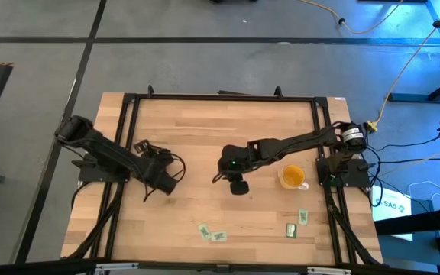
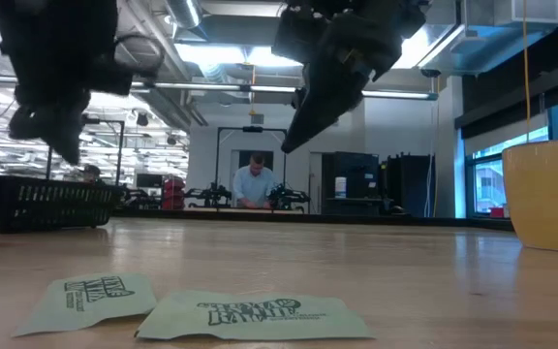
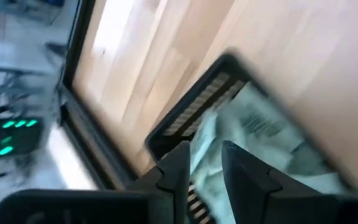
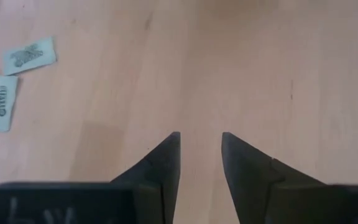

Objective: Pick and place Stevia / Truvia into bins
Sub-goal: Put the stevia packet into the black bin

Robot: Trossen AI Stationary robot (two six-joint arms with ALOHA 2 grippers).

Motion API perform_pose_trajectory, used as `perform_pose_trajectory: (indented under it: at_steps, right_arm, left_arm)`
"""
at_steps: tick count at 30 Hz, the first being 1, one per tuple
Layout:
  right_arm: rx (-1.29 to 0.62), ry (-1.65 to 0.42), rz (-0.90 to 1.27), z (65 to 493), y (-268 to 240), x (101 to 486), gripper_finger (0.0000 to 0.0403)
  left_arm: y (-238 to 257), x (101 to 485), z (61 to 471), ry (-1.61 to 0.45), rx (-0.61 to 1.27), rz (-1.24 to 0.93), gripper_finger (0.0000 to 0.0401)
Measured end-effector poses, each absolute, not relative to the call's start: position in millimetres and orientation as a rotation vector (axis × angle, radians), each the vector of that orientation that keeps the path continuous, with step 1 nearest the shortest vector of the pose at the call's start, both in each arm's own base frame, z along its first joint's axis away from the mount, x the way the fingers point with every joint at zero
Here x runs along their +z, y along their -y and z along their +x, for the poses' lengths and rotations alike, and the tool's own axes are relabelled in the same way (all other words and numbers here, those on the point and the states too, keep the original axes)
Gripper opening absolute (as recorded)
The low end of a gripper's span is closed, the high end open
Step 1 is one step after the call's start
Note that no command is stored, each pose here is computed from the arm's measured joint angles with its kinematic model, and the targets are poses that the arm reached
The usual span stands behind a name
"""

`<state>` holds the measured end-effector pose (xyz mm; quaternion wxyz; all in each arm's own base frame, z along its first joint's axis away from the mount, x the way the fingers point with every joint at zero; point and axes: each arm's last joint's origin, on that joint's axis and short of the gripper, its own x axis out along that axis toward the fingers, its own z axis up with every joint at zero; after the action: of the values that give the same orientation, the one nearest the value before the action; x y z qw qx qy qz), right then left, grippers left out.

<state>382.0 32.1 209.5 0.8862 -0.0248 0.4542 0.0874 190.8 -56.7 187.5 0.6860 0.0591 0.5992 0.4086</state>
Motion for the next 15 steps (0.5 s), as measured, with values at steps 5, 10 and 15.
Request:
perform_pose_trajectory:
  at_steps: [5,10,15]
  right_arm:
    - [0.264,-0.879,-0.142,384.1,-52.4,212.8,0.012]
    - [0.319,-0.87,-0.188,381.4,-69.9,213.0,0.012]
    - [0.34,-0.881,-0.199,378.3,-79.0,210.6,0.012]
  left_arm:
    - [66.8,196.9,200.3,-1.154,0.813,0.029,0.0083]
    - [85.1,200.1,222.0,-1.047,0.524,-0.01,0.0083]
    - [106.0,207.2,245.6,-0.929,0.134,0.04,0.0088]
